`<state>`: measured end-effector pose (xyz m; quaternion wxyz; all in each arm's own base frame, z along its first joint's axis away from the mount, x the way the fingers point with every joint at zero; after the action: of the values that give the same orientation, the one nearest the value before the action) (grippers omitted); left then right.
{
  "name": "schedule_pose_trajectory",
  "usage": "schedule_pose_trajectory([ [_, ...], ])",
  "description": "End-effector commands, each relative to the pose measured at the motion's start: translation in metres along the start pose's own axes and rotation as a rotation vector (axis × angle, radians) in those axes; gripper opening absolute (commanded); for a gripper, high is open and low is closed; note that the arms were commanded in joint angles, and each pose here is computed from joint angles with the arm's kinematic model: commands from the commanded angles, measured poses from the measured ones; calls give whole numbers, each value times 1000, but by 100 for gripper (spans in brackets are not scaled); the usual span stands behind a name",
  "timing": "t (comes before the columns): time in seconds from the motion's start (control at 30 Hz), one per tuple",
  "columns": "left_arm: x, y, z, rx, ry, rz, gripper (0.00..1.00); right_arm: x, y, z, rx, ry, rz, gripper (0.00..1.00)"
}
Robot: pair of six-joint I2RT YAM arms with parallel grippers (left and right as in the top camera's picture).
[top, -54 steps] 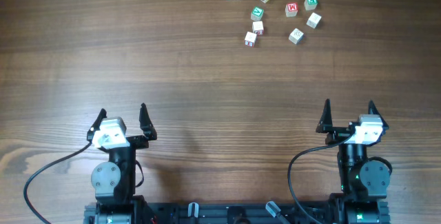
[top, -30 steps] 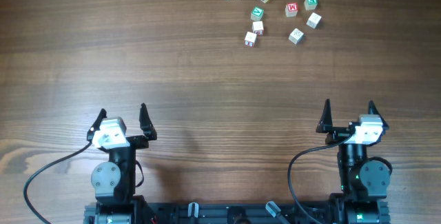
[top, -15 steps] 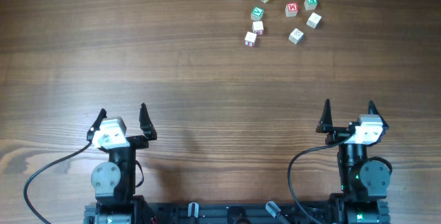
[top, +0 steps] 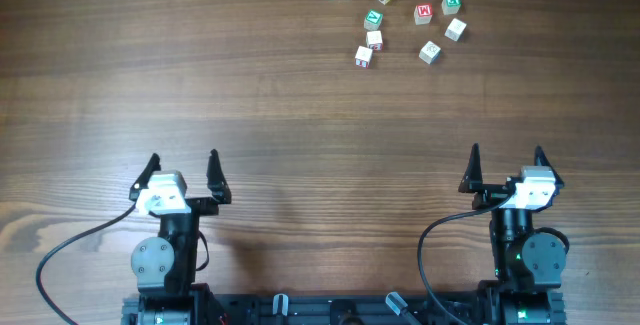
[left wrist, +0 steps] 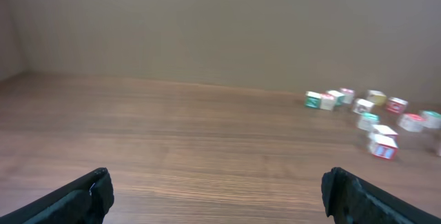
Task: Form a circle
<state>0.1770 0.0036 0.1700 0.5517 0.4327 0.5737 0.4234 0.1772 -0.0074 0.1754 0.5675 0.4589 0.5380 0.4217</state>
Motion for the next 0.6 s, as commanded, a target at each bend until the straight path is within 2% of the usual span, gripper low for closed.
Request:
schedule_pose_trajectory([
  [0.0,-18,10,-4,17,-151,-31,100,0,1,0,-12,7,-8,100],
  [0.27,-46,50,-12,112,-296,-75,100,0,1,0,-12,7,-8,99],
  [0.5,-76,97,-3,313,-417,-120,100,0,1,0,-12,7,-8,100],
  [0.57,-90,112,2,423,-504,-159,100,0,1,0,-12,7,-9,100],
])
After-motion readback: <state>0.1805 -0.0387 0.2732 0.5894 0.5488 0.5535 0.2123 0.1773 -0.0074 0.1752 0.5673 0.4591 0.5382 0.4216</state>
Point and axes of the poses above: each gripper's point midway between its finger pads, its own z axis out along the fingers, its own x axis along the line the jaws close on, y = z × x, the point moved 7 cm from there along -z, back along the fingers, and after that the axes turned 10 degrees about -z, right-handed, at the moved point
